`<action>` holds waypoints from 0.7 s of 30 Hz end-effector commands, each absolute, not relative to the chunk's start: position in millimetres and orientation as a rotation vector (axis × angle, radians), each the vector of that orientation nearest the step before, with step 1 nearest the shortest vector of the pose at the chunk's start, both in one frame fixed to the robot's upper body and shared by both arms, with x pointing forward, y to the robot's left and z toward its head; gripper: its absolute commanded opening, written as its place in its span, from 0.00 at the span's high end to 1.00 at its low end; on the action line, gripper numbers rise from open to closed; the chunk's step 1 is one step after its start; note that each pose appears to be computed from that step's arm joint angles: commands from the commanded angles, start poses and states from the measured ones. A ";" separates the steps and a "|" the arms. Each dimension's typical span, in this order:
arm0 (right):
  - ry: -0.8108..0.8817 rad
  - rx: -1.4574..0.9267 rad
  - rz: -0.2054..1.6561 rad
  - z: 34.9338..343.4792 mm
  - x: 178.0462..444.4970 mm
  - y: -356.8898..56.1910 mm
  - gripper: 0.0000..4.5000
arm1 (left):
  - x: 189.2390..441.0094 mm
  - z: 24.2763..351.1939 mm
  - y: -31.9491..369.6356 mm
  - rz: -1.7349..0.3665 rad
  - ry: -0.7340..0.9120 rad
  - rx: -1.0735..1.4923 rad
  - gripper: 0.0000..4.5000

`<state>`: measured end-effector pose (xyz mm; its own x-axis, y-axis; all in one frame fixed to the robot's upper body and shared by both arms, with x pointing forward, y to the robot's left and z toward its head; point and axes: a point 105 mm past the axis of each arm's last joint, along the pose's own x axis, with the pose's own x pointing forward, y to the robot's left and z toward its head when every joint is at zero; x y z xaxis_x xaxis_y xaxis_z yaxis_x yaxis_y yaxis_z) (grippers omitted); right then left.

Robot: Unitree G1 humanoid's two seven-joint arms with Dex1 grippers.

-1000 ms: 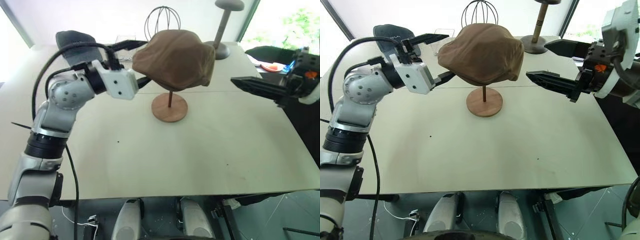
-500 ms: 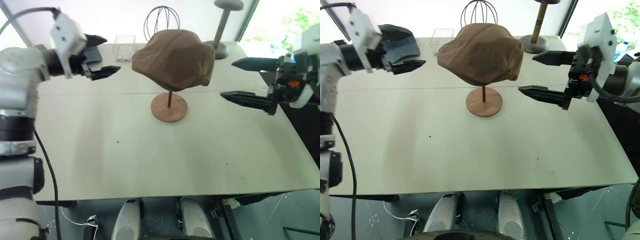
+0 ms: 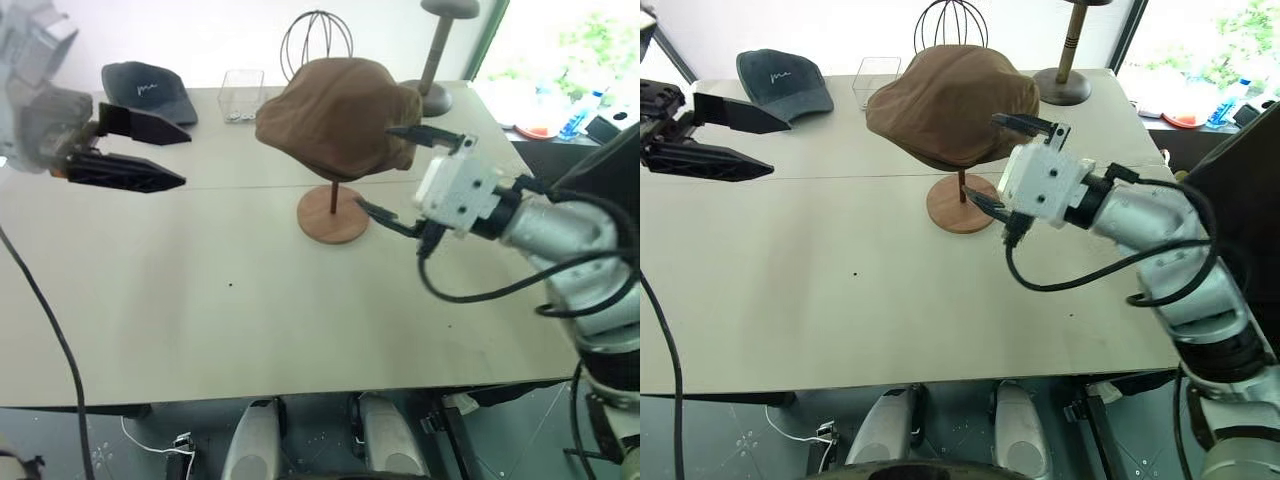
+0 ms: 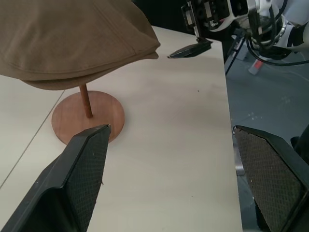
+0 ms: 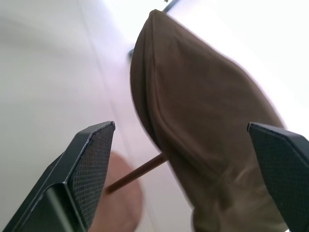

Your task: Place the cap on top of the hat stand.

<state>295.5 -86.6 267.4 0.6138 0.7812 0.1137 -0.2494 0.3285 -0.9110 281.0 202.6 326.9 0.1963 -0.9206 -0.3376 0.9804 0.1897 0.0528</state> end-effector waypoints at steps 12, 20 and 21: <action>-0.945 -1.203 0.440 262.4 324.1 -41.3 0.00 | 278.6 351.1 196.5 -1.352 0.192 0.335 0.06; -0.976 -1.165 0.360 266.8 331.5 -33.3 0.17 | 281.2 357.1 195.5 -1.343 0.155 0.332 0.05; -0.983 -1.162 0.363 267.2 330.1 -32.0 0.28 | 281.9 358.6 196.4 -1.338 0.147 0.328 0.05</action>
<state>338.1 -35.6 248.0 0.6023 0.6939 0.3947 0.1739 0.3685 -0.9132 287.4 194.3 339.7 0.2022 -0.9239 -0.3248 0.9793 0.1870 0.0778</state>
